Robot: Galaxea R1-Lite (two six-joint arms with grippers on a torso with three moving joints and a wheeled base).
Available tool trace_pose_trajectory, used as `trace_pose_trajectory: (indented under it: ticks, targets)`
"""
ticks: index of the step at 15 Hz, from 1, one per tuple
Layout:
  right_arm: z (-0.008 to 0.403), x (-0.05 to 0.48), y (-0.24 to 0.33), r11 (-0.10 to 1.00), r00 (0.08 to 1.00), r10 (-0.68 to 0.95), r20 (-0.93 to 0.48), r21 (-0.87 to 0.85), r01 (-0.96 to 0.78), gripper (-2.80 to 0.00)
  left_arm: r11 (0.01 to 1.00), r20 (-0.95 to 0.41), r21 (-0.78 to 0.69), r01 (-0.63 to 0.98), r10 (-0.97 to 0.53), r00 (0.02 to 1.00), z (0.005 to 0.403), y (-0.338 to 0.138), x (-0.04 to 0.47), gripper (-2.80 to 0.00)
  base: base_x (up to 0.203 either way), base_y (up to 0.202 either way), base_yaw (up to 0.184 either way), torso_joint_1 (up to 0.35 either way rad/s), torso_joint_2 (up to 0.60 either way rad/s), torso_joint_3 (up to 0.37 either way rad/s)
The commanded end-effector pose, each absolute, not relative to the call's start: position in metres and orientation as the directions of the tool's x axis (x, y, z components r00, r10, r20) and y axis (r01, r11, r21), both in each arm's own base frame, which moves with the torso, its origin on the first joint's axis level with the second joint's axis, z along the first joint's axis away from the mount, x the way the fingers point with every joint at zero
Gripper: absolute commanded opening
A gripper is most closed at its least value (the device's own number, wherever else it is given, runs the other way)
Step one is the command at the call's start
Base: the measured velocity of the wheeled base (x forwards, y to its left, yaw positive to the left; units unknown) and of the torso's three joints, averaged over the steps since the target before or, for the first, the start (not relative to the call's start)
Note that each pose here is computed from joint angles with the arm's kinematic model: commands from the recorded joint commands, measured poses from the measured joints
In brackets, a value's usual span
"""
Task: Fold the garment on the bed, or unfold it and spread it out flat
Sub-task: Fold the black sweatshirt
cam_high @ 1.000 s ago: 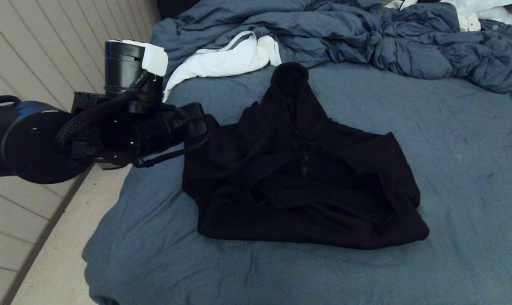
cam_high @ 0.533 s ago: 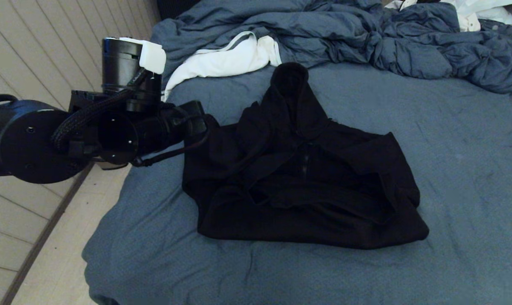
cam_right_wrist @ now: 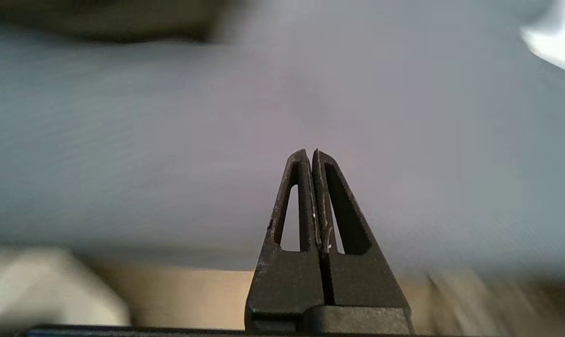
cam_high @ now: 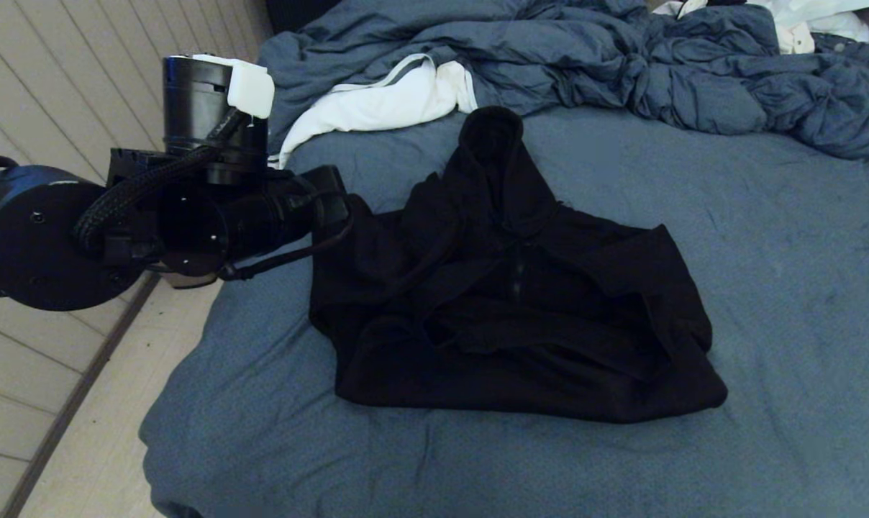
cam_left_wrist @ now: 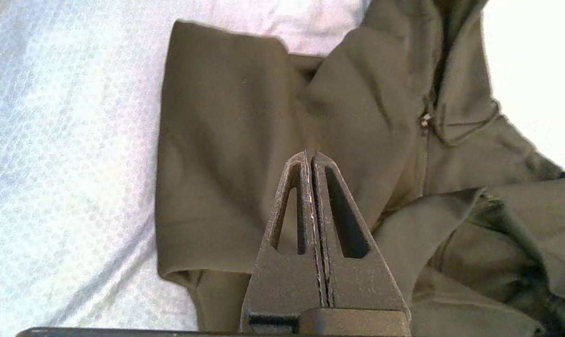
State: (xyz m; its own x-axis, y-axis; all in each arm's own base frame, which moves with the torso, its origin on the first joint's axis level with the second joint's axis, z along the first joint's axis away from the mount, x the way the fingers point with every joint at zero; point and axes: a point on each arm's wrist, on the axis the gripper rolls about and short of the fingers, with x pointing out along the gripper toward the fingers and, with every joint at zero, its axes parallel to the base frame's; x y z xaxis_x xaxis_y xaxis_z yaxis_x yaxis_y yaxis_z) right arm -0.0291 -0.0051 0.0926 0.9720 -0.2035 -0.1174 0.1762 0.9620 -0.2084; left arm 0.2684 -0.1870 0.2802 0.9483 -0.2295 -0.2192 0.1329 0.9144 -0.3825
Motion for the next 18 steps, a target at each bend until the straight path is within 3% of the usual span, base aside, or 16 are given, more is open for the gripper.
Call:
trace_pose_trajectory:
  ticks: [1,2,5,8,11,13,18]
  targets:
    - [0.086,-0.032,0.000,0.980,0.997,0.013,-0.082,-0.196,-0.029,-2.80,0.914,-0.222,-0.385,0.128,-0.227,0.948,0.279,-0.187,0.268,-2.80,0.000,0.000,0.000,0.000,0.00,0.000]
    - [0.080,-0.030,0.001,0.981,0.991,0.081,-0.104,-0.166,-0.098,-2.80,0.915,-0.225,-0.384,0.126,-0.225,0.948,0.278,-0.187,0.268,-2.80,0.000,0.000,0.000,0.000,0.00,0.000]
    - [0.077,-0.029,0.001,0.995,0.992,0.064,-0.110,-0.068,-0.072,-2.80,0.916,-0.222,-0.381,0.125,-0.221,0.950,0.279,-0.185,0.267,-2.80,0.000,0.000,0.000,0.000,0.00,0.000]
    - [0.077,-0.029,0.001,0.995,0.992,0.064,-0.108,-0.071,-0.072,-2.80,0.916,-0.229,-0.376,0.142,-0.240,0.943,0.277,-0.192,0.267,-2.80,0.000,0.000,0.000,0.000,0.00,0.000]
    - [0.078,-0.029,0.001,0.974,0.992,0.068,-0.105,-0.210,-0.089,-2.80,0.921,-0.250,-0.361,0.146,-0.246,0.936,0.268,-0.202,0.270,-2.80,0.000,0.000,0.000,0.000,0.00,0.000]
    - [0.077,-0.029,0.001,0.995,0.993,0.062,-0.105,-0.068,-0.070,-2.80,0.925,-0.249,-0.350,0.149,-0.245,0.937,0.268,-0.206,0.275,-2.80,0.000,0.000,0.000,0.000,0.00,0.000]
    - [0.077,-0.029,0.001,0.996,0.993,0.058,-0.103,-0.061,-0.064,-2.80,0.932,-0.247,-0.329,0.153,-0.241,0.938,0.264,-0.216,0.291,-2.80,0.000,0.000,0.000,0.000,0.00,0.000]
